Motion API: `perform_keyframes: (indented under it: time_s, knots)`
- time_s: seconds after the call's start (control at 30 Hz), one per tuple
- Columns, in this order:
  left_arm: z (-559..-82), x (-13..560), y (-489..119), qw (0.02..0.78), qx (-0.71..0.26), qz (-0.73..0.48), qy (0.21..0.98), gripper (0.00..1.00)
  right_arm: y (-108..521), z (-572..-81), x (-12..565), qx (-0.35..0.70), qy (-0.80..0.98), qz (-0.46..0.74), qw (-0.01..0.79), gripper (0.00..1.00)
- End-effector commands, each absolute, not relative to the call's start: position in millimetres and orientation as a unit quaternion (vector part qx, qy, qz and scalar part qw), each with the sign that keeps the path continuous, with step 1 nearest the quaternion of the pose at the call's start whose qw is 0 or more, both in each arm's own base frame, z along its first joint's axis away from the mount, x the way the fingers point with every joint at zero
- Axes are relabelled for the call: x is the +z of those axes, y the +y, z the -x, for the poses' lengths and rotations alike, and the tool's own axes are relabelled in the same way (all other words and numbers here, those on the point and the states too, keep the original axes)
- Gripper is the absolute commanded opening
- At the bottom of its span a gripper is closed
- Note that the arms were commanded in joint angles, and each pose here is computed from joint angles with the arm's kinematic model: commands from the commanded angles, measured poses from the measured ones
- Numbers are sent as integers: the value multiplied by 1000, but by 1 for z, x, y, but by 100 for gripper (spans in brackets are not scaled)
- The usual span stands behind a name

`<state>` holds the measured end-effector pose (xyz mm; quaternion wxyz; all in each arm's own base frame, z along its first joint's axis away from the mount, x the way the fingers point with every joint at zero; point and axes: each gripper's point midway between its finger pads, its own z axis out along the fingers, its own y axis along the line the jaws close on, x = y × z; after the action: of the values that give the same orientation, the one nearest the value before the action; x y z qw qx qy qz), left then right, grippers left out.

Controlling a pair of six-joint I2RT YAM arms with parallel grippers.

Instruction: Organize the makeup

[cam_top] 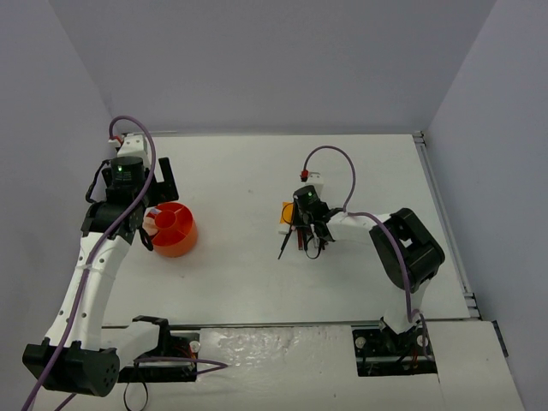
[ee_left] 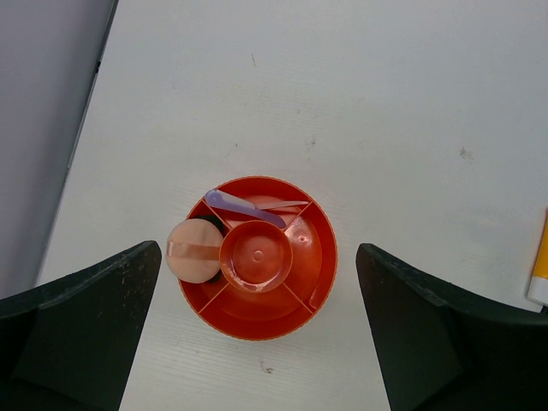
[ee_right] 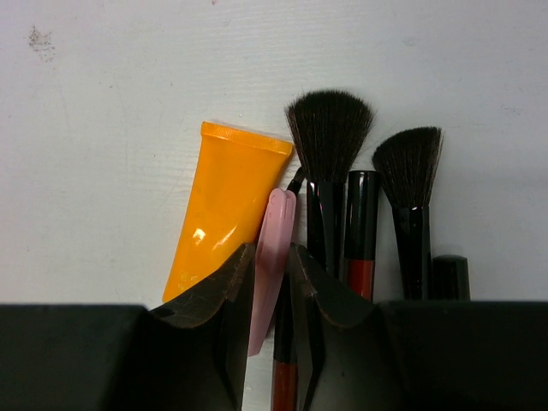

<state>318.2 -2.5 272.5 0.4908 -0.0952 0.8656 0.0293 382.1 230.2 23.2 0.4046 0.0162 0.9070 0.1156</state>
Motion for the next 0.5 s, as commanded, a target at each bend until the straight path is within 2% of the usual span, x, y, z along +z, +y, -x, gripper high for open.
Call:
perform_keyframes:
  time_s: [0.0,0.33,0.4,0.47]
  knots:
    - [-324,291,-2,523,21,103,846,97,238,-403,44,125,891,-21,436,21]
    - [-324,290,-2,522,19,101,847,97,241,-405,36,123,896,-12,426,25]
    - [-325,290,-3,522,18,102,847,97,242,-405,36,124,895,-12,428,23]
    - [-325,290,-3,522,18,102,847,97,242,-405,38,125,893,-12,431,15]
